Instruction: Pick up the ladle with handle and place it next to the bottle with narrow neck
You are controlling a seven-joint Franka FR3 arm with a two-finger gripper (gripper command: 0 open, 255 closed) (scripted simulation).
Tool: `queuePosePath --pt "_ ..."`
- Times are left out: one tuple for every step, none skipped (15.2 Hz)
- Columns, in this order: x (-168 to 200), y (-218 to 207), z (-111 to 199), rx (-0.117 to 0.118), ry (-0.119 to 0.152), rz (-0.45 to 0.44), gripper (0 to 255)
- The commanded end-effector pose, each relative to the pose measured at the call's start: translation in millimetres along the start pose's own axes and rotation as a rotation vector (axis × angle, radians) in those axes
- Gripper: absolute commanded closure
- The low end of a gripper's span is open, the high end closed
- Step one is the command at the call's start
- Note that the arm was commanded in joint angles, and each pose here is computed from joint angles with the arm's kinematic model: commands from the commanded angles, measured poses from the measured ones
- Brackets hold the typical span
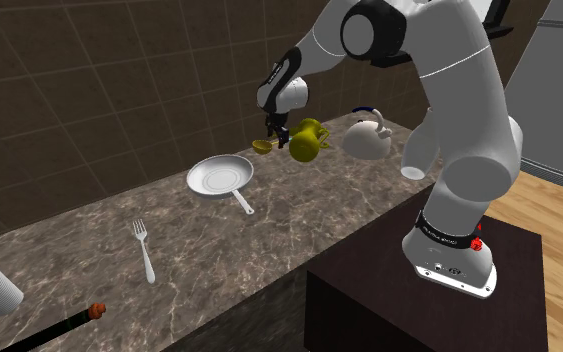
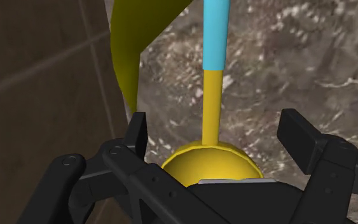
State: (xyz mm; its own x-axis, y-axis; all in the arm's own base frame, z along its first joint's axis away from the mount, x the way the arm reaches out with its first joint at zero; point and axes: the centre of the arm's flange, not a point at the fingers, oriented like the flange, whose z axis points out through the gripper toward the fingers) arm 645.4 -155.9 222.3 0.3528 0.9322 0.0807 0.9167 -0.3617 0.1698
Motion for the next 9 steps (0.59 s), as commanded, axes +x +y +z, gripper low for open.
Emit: queuePosePath --pt "0.2 0.4 12.0 0.000 0.000 -0.001 0" --pt "0.2 0.5 20.3 0.000 0.000 -0.001 0" --pt "0.1 0.4 20.4 0.000 0.000 -0.001 0" --pt "0.1 0.4 20.4 0.000 0.000 -0.001 0" --pt "0.2 0.5 20.3 0.000 0.000 -0.001 0" --pt "0.2 0.5 20.3 0.000 0.000 -0.001 0" --pt "0.2 0.5 20.3 0.000 0.000 -0.001 0" --pt "0.2 0.5 20.3 0.000 0.000 -0.001 0" --pt "0.2 0.5 20.3 0.000 0.000 -0.001 0"
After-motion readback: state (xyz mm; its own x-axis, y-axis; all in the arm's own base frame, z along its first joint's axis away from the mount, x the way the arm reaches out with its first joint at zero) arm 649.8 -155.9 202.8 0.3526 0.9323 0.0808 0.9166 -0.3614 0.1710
